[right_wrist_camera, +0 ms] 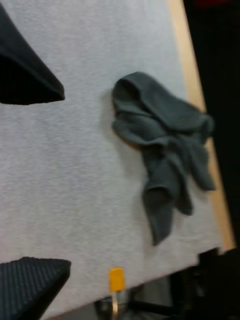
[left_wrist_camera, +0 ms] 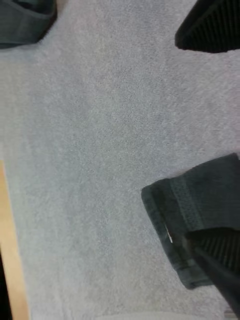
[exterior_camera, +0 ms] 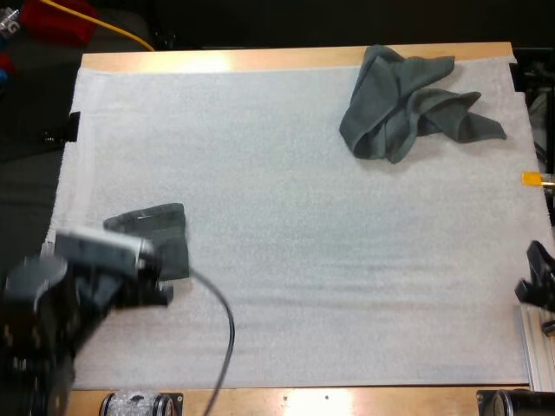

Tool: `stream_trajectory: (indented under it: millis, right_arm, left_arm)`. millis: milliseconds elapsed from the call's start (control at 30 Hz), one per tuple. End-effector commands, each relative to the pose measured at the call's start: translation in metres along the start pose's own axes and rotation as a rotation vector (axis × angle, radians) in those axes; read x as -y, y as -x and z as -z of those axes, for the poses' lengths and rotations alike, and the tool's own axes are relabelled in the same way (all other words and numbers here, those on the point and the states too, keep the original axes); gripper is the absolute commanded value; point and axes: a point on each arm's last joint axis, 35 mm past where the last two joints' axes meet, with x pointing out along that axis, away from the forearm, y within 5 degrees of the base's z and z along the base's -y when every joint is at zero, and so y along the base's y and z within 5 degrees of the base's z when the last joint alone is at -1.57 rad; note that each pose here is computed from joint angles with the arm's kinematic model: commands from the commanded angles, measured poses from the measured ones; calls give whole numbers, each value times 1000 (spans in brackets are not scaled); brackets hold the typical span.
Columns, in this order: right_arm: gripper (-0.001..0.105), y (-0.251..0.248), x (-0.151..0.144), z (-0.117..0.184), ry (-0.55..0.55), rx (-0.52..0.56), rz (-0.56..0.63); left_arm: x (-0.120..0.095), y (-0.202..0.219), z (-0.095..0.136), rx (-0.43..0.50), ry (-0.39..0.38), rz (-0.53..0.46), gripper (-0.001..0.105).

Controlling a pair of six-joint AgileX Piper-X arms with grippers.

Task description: Pick towel from pile, fold and stack

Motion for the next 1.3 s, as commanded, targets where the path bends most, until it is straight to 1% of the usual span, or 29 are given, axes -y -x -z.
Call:
stream_trajectory:
  millis: [0, 133, 200, 333, 433, 467, 500, 567, 667, 733, 833, 933, 1067, 1267]
  right_arm:
    - [63, 10, -1, 1, 15, 33, 2]
    - [63, 35, -5, 10, 24, 125, 19]
    - [63, 46, -7, 16, 27, 152, 24]
    - [63, 66, -12, 32, 30, 194, 31]
    - [63, 78, -15, 44, 30, 215, 35]
    - [63, 81, -16, 47, 31, 222, 36]
    - [63, 86, -17, 51, 32, 235, 38]
    - [63, 90, -18, 56, 33, 242, 40]
    - [63, 89, -19, 60, 19, 200, 31]
    - [63, 88, -20, 66, -4, 147, 20]
    - [63, 86, -20, 70, -7, 109, 14]
    - [63, 85, -20, 68, -5, 129, 18]
    - [63, 81, -19, 63, 2, 174, 25]
    - [63, 64, -16, 57, 7, 245, 37]
  left_arm:
    - [1, 6, 6, 33, -7, 1, 69]
    - [2, 30, 36, 120, -22, 10, 69]
    - [2, 40, 48, 157, -28, 13, 69]
    - [4, 64, 75, 269, -48, 30, 69]
    - [5, 81, 94, 334, -61, 41, 69]
    - [5, 83, 97, 338, -61, 41, 69]
    - [5, 86, 103, 339, -61, 41, 69]
    - [4, 85, 107, 305, -56, 38, 69]
    - [3, 82, 115, 225, -42, 30, 69]
    - [2, 81, 123, 159, -44, 22, 69]
    - [1, 81, 132, 75, -46, 7, 69]
    - [1, 79, 131, 79, -91, 7, 69]
    - [0, 71, 125, 125, -102, 12, 69]
    - [-4, 43, 118, 173, -112, 24, 69]
